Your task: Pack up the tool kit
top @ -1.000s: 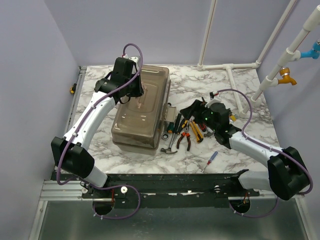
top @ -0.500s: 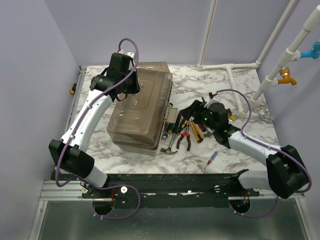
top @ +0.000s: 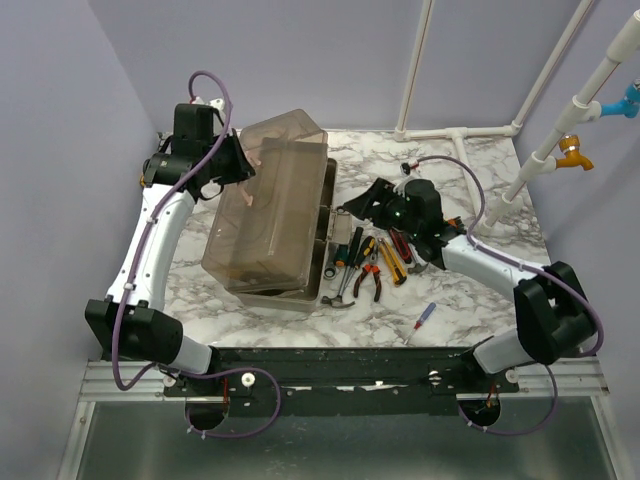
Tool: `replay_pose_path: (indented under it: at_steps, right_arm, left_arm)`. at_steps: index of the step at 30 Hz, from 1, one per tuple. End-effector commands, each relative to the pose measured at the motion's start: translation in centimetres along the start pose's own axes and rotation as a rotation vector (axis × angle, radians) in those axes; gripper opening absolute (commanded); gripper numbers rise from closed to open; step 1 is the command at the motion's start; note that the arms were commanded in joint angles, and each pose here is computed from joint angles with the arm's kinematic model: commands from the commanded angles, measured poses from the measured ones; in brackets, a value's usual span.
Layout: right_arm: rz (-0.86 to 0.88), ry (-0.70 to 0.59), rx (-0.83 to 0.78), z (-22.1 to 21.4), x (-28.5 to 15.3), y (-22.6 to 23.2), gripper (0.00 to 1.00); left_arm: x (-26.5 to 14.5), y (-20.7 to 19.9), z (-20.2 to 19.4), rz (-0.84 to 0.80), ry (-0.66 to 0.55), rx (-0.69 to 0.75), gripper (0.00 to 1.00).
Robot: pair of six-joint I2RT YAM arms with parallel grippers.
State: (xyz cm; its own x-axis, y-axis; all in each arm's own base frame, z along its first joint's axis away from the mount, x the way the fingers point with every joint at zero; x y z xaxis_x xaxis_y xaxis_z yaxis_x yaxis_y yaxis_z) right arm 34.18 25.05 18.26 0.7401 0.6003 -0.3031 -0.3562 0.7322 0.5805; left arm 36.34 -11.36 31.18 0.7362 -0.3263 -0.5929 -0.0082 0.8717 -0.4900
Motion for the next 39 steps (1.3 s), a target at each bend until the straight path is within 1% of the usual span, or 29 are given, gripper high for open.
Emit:
replay_pose_path:
  at_steps: [1,5,7,10,12,16,22,28,32,33,37,39]
  right_arm:
    - [-0.062,0.055,0.109,-0.1,1.9,-0.2,0.67]
    - [-0.173,0.03,0.091,0.9,4.0,-1.9,0.65]
    - [-0.196,0.059,0.07,0.6,5.4,-2.5,0.63]
    - [-0.162,0.098,0.064,0.3,7.0,-2.2,0.61]
    - [-0.135,0.121,0.068,-0.1,7.8,-2.0,0.62]
    - [-0.121,0.131,0.067,-0.6,8.9,-2.3,0.62]
    - [-0.071,0.152,0.036,-0.3,10.8,-1.6,0.63]
    - [-0.076,0.145,0.014,-0.1,11.3,-1.8,0.63]
    - [-0.073,0.197,0.017,-1.1,12.5,-2.1,0.63]
    - [-0.085,0.207,0.014,-1.3,12.8,-2.4,0.62]
    - [-0.167,0.217,-0.004,-1.8,13.1,-4.0,0.5]
    - [-0.199,0.199,-0.02,-1.4,12.8,-4.5,0.39]
  left_arm:
    - [-3.9,-2.7,4.2,-0.227,-0.155,-0.034,0.0]
    - [-4.2,-1.5,4.6,-0.227,-0.162,-0.057,0.0]
    - [-4.0,-1.1,4.5,-0.241,-0.154,-0.07,0.0]
    - [-3.7,-0.9,4.1,-0.285,-0.126,-0.09,0.0]
    - [-3.5,0.1,4.4,-0.282,-0.125,-0.112,0.0]
    - [-3.2,0.5,4.2,-0.31,-0.096,-0.121,0.0]
    - [-3.5,0.8,4.6,-0.315,-0.104,-0.125,0.0]
    - [-3.9,1.0,4.9,-0.311,-0.115,-0.131,0.0]
    - [-4.1,1.0,4.8,-0.323,-0.099,-0.138,0.0]
    - [-4.1,0.9,4.8,-0.328,-0.093,-0.139,0.0]
    - [-4.6,1.3,5.0,-0.317,-0.107,-0.144,0.0]
    - [-5.0,2.1,5.3,-0.299,-0.125,-0.157,0.0]
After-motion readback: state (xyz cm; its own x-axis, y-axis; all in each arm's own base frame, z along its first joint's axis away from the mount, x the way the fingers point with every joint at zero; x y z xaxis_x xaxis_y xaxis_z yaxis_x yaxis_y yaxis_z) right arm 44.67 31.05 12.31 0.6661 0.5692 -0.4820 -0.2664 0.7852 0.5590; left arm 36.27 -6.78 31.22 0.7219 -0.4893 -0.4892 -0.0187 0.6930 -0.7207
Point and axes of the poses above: each gripper's point midway between its finger pads, its own x axis out along the fingers, its own y axis along the line the jaws close on, z = x × y, the point moved 2 cm from there along -x, back along the fingers, and after that the axes turned 10 degrees about -x, right-handed, at the moved point
